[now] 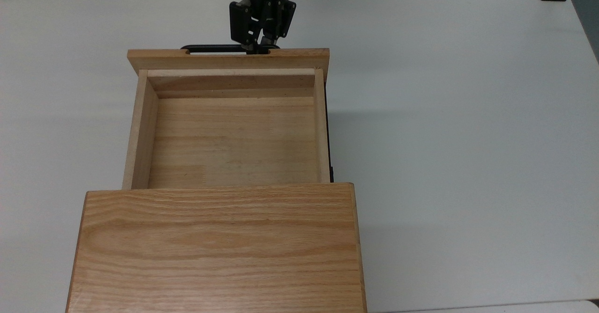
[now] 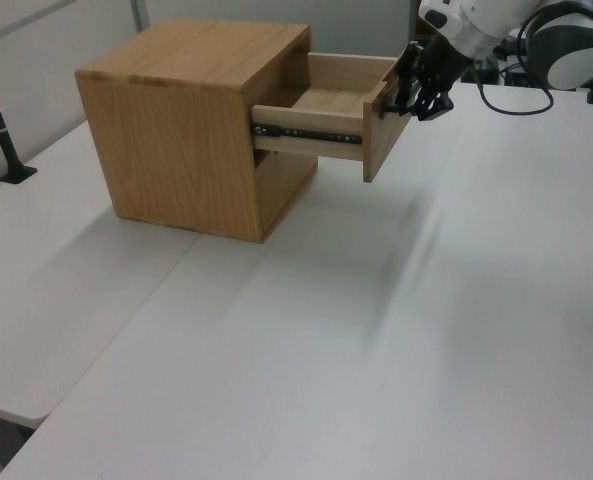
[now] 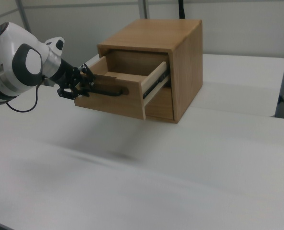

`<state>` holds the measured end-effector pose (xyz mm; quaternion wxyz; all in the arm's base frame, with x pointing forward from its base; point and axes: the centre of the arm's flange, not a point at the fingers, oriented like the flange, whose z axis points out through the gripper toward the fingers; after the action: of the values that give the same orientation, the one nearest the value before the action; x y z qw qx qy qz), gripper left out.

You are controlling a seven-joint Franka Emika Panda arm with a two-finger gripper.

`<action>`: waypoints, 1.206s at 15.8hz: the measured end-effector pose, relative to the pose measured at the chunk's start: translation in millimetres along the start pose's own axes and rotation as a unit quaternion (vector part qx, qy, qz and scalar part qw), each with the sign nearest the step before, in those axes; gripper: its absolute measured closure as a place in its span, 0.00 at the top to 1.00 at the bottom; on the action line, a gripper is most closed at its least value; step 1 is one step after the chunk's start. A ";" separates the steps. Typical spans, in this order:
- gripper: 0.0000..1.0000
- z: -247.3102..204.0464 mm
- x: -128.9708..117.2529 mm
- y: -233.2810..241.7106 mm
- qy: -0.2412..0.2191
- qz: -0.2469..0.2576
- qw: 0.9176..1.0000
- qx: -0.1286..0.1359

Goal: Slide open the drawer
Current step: 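Release the handle and lift the gripper away from the drawer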

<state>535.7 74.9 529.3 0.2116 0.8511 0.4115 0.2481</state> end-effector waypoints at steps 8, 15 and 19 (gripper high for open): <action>1.00 -64.3 13.0 37.5 0.004 0.178 0.979 0.096; 1.00 -111.1 -13.4 66.6 -0.149 0.381 0.893 0.186; 1.00 -101.6 -32.1 69.0 -0.252 0.466 0.827 0.187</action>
<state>499.0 25.4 640.3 0.0046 0.9979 -0.0631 0.0122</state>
